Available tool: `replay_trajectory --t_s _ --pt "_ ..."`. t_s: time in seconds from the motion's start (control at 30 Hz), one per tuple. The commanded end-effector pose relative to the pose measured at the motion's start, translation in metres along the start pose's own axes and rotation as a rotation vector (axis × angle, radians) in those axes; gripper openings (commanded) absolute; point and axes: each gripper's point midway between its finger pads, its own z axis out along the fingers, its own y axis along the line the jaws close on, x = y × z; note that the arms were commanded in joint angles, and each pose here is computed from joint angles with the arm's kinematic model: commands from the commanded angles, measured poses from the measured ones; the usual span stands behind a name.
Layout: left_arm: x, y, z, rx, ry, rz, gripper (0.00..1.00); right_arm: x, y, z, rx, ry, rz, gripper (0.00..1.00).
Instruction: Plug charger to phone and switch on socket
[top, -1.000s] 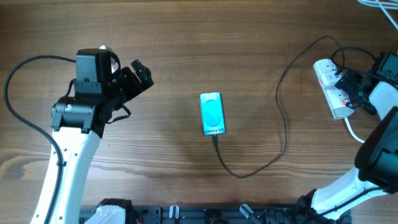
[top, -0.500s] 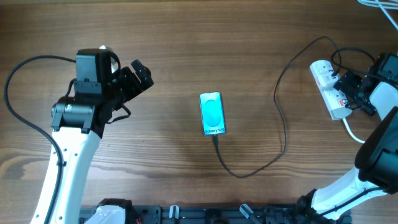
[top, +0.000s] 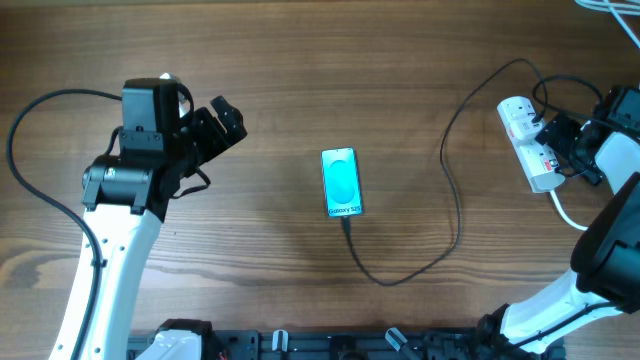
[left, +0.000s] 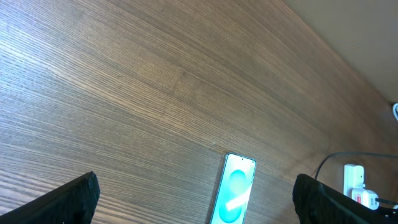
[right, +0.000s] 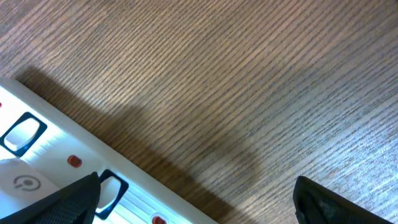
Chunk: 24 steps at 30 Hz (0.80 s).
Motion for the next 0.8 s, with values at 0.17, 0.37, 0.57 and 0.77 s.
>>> replay_trajectory --t_s 0.17,0.37,0.57,0.77 --pt "-0.003 0.003 -0.002 -0.011 -0.014 0.02 1.0 0.003 0.01 -0.011 -0.064 0.008 -0.009 1.0" --pt "-0.003 0.003 -0.002 -0.011 -0.014 0.02 1.0 0.01 0.008 -0.011 -0.052 0.038 -0.009 1.0" --pt "-0.003 0.003 -0.002 -0.011 -0.014 0.02 1.0 0.009 0.001 -0.009 -0.015 0.027 -0.007 1.0" --pt "-0.003 0.003 -0.002 -0.011 -0.014 0.02 1.0 0.001 0.003 -0.009 -0.025 -0.004 0.01 1.0"
